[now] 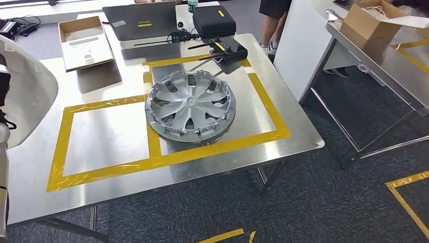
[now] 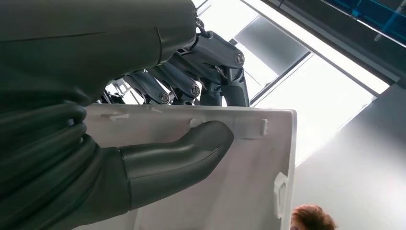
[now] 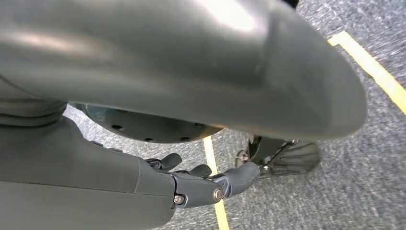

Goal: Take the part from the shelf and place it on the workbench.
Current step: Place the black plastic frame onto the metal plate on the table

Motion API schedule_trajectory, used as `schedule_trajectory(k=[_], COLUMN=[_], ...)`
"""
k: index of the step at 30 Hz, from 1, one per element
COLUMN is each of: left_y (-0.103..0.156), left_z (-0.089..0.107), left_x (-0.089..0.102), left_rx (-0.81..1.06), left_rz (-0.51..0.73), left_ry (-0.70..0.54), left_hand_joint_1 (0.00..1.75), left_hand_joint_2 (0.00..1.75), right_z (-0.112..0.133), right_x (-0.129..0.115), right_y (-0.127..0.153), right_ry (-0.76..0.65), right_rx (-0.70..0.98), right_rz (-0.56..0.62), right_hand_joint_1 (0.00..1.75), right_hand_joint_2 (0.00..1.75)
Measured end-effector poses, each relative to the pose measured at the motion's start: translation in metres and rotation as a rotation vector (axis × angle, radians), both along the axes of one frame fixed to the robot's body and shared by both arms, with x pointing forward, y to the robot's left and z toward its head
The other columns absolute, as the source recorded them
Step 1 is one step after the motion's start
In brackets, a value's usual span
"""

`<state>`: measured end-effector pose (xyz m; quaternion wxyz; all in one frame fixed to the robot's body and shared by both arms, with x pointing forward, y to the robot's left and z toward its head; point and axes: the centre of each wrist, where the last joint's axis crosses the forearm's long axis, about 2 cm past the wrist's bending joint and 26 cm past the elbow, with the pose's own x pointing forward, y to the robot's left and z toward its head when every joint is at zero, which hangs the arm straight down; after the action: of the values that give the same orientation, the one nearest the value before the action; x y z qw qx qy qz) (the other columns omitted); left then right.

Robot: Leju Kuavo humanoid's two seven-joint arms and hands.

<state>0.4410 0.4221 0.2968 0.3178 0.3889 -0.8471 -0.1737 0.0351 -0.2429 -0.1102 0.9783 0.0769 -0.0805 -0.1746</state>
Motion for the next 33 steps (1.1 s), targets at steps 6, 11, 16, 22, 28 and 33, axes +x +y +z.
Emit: schedule_trajectory(k=[6,11,16,22,28,33], left_y=[-0.002,-0.0019,0.0003,0.0023,0.0029,0.0027], left_z=[-0.0038,-0.0038,-0.0023,-0.0084,-0.0091,-0.0103], left_x=[0.0011,0.0022,0.003,0.0036,0.0061,0.0091], left_rx=[-0.007,-0.012,-0.011,-0.016,-0.037,-0.036], left_rz=[-0.002,-0.003,0.004,0.014,0.021,0.007], left_ry=[0.008,0.007,0.006,0.032,0.052,0.064], left_hand_joint_1=[1.75,1.75,1.75,1.75,1.75,1.75], left_hand_joint_2=[1.75,1.75,1.75,1.75,1.75,1.75], right_z=[-0.0003,-0.0002,-0.0004,-0.0004,-0.0005,-0.0006], right_x=[-0.0029,-0.002,-0.0027,-0.0034,-0.0033,-0.0035], right_y=[-0.0002,-0.0006,-0.0012,-0.0011,-0.0027,-0.0033], right_ry=[0.005,0.003,0.004,0.004,0.003,-0.001], right_rx=[-0.001,0.0,0.001,0.005,0.003,0.005], right_rz=[0.005,0.006,0.008,0.008,0.005,0.003], right_hand_joint_1=[0.0,0.0,0.0,0.0,0.0,0.0], right_hand_joint_2=[0.0,0.0,0.0,0.0,0.0,0.0])
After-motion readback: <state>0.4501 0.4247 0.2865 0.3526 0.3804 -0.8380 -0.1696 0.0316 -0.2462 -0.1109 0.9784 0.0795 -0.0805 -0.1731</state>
